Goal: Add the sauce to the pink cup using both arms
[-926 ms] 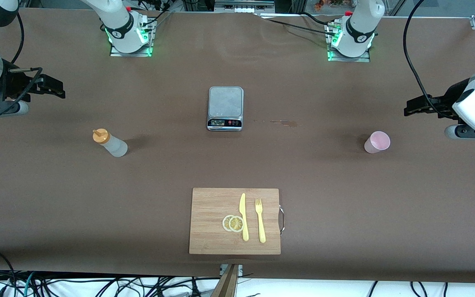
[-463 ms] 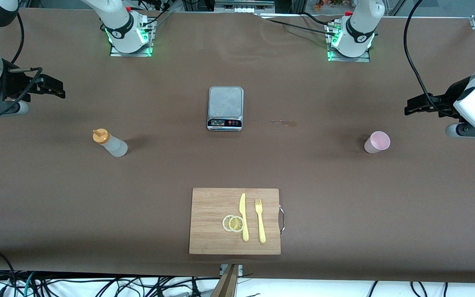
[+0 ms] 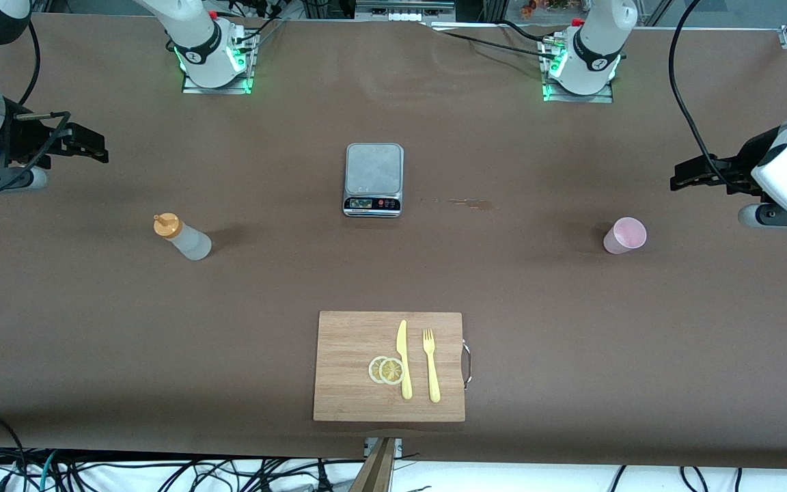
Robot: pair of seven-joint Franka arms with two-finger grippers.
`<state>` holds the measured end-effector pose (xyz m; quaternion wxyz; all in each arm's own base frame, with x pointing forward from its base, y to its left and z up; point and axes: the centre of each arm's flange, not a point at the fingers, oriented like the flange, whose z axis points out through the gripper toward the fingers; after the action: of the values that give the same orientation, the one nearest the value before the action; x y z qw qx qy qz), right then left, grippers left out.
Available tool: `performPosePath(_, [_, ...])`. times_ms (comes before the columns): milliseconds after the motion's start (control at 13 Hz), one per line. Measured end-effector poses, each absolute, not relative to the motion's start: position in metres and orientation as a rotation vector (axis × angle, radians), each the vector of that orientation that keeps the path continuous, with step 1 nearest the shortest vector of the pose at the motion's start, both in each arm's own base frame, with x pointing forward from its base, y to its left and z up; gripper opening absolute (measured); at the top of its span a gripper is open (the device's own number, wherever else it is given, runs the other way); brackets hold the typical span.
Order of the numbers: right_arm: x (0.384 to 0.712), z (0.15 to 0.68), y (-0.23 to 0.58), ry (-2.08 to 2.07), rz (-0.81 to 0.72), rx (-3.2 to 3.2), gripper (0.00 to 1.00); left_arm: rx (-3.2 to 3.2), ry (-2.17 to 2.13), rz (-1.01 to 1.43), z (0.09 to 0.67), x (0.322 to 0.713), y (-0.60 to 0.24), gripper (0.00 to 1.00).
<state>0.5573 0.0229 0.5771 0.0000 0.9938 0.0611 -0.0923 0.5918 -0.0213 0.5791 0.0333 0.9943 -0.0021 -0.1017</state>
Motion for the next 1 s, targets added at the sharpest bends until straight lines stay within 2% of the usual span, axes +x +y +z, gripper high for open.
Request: performPosePath(1003, [0.5579, 0.5744, 0.0222, 0.190, -0.303, 3.121, 1.00, 3.059, -0.008, -0.313, 0.5791, 0.5917, -0.0220, 1.00])
